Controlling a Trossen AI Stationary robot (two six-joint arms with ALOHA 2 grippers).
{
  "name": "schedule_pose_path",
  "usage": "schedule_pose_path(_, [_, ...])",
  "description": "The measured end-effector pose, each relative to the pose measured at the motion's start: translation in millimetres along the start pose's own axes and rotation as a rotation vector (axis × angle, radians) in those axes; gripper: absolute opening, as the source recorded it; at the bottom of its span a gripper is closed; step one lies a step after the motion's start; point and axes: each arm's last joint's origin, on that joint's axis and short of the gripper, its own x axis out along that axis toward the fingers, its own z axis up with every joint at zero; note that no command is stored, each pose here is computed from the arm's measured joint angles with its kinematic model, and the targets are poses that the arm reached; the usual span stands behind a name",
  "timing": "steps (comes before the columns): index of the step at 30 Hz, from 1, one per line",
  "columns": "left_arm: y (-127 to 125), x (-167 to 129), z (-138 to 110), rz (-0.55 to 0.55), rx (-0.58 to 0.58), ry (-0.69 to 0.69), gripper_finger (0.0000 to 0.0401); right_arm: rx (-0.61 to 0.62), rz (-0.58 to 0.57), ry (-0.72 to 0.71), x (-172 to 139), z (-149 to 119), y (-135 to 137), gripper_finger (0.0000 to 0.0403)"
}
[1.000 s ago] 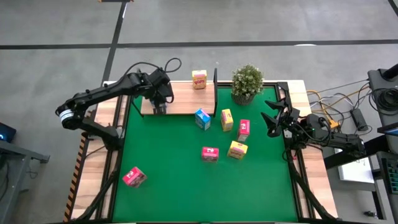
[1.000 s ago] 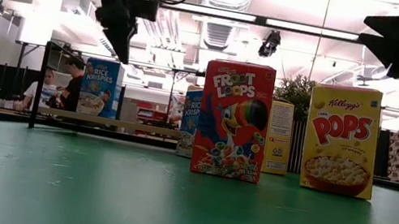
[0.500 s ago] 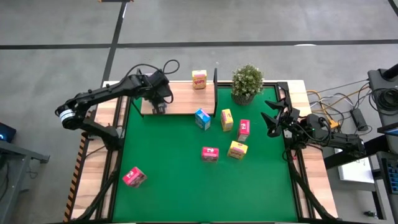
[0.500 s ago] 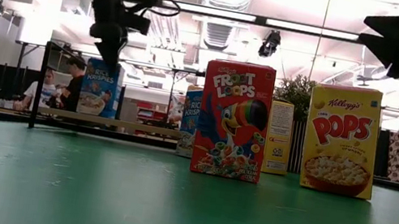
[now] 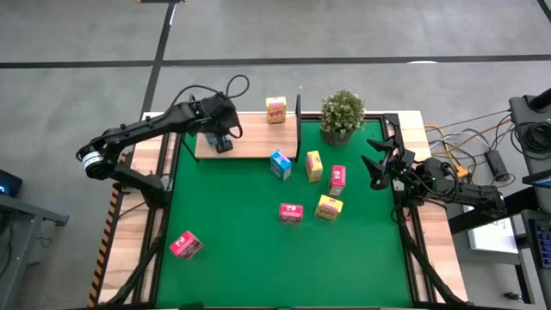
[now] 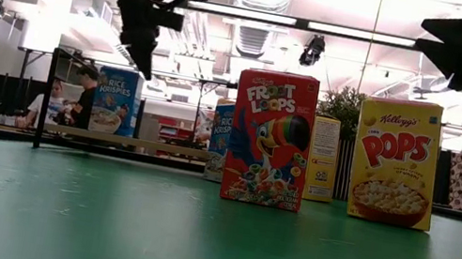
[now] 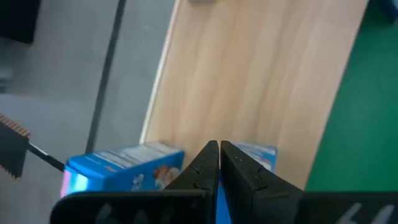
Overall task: Stack cereal on shelf
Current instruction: Put the bottom blue cereal box aligned with the other blue cereal box on the shelf
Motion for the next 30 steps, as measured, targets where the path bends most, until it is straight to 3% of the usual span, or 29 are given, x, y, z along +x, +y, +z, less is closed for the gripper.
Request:
schedule_pose_path(5, [-2, 0, -5, -0.024, 0.017, 0.053, 0.0000, -0.005, 0.000, 0.000, 0, 0, 0, 0.0274])
schedule_pose_path(17, [-1, 0, -7, 0.032, 0.022, 0.088, 0.0000, 0.000, 0.000, 0.000, 0, 0, 0, 0.0274])
schedule_pose_path(22, [2, -14, 3, 0.019, -0.004, 0.026, 0.0000, -0.001, 0.000, 0.000, 0, 0, 0, 0.0274])
schedule_pose_path(26, [1, -37, 10, -0.062, -0.003, 0.006, 0.0000, 0.000, 0.000, 0.001, 0, 0, 0, 0.0274])
schedule_pose_path(30, [-7, -45, 3, -0.236, 0.020, 0.034, 0.0000, -0.001, 0.000, 0.001, 0, 0, 0, 0.0274])
